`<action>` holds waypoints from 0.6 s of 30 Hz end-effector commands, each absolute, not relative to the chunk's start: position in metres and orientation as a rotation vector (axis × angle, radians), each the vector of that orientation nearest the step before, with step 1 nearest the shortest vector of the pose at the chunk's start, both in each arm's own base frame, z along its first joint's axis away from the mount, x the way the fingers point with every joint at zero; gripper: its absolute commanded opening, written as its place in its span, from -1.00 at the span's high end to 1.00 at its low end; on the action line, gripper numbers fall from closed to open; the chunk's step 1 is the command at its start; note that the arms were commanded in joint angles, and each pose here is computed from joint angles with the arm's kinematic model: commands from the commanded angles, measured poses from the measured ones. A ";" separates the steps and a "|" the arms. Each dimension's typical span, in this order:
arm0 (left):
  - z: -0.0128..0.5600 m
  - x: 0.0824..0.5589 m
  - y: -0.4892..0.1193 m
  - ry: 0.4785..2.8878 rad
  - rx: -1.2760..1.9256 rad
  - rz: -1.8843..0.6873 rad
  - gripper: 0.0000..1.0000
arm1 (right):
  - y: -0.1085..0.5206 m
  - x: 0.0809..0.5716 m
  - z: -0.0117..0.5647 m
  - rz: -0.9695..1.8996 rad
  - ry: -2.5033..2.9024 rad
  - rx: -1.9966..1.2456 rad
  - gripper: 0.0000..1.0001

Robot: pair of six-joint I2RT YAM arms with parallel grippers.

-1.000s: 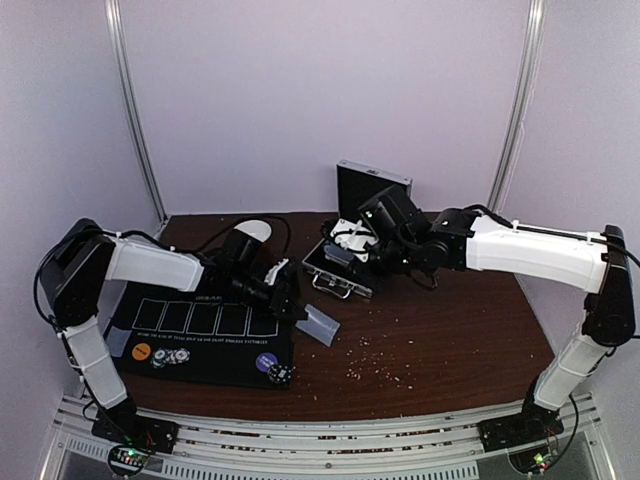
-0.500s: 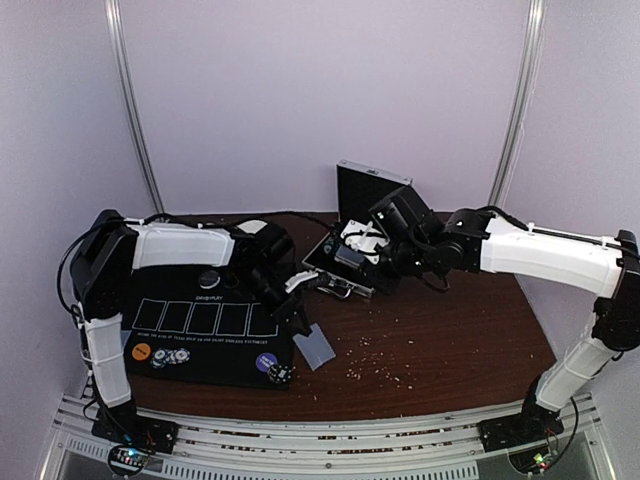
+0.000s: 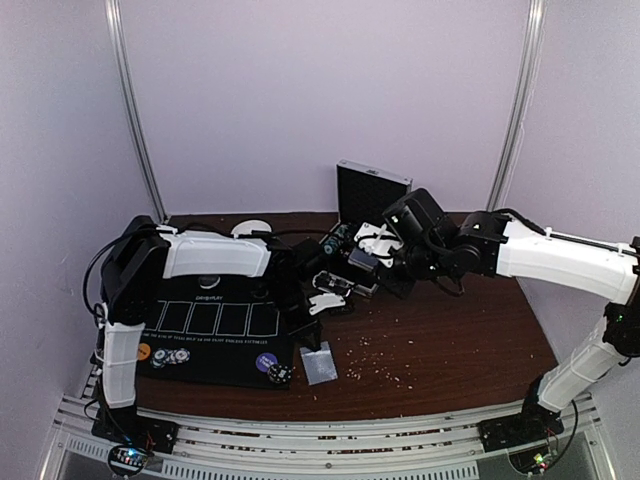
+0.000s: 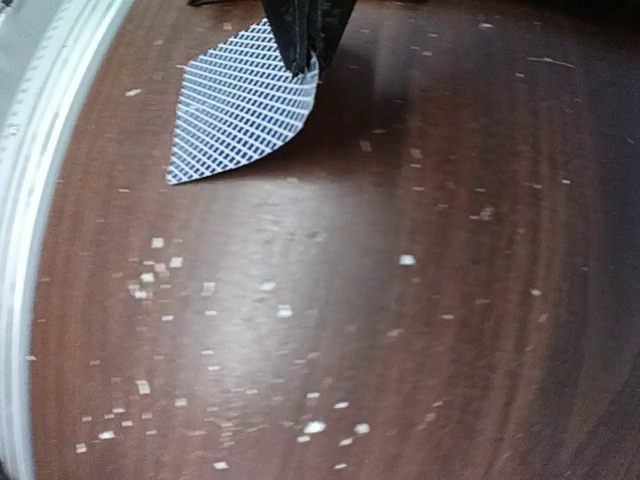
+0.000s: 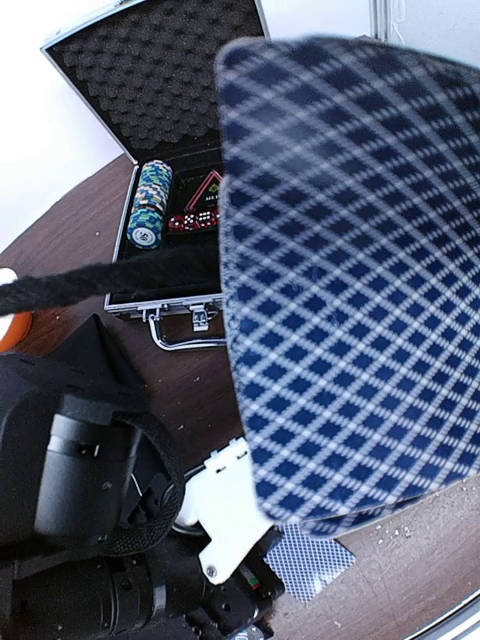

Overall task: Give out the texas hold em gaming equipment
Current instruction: Distribute the poker card in the small blind area.

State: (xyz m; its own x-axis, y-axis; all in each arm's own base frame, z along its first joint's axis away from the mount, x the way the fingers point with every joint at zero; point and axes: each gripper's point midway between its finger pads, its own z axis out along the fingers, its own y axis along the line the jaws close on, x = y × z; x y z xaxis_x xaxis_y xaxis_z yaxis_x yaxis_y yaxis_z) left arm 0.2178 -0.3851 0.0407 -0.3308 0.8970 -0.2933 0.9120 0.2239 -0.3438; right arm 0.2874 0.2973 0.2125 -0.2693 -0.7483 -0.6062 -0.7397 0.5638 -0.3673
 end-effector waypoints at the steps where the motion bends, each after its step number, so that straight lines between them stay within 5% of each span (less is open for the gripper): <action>1: 0.034 0.239 -0.385 2.344 1.889 -0.469 1.00 | 0.288 0.285 0.219 -0.017 2.039 -1.146 0.19; 18: 0.019 0.210 -0.394 2.145 2.149 -0.400 1.00 | 0.290 0.284 0.222 -0.015 2.039 -1.163 0.19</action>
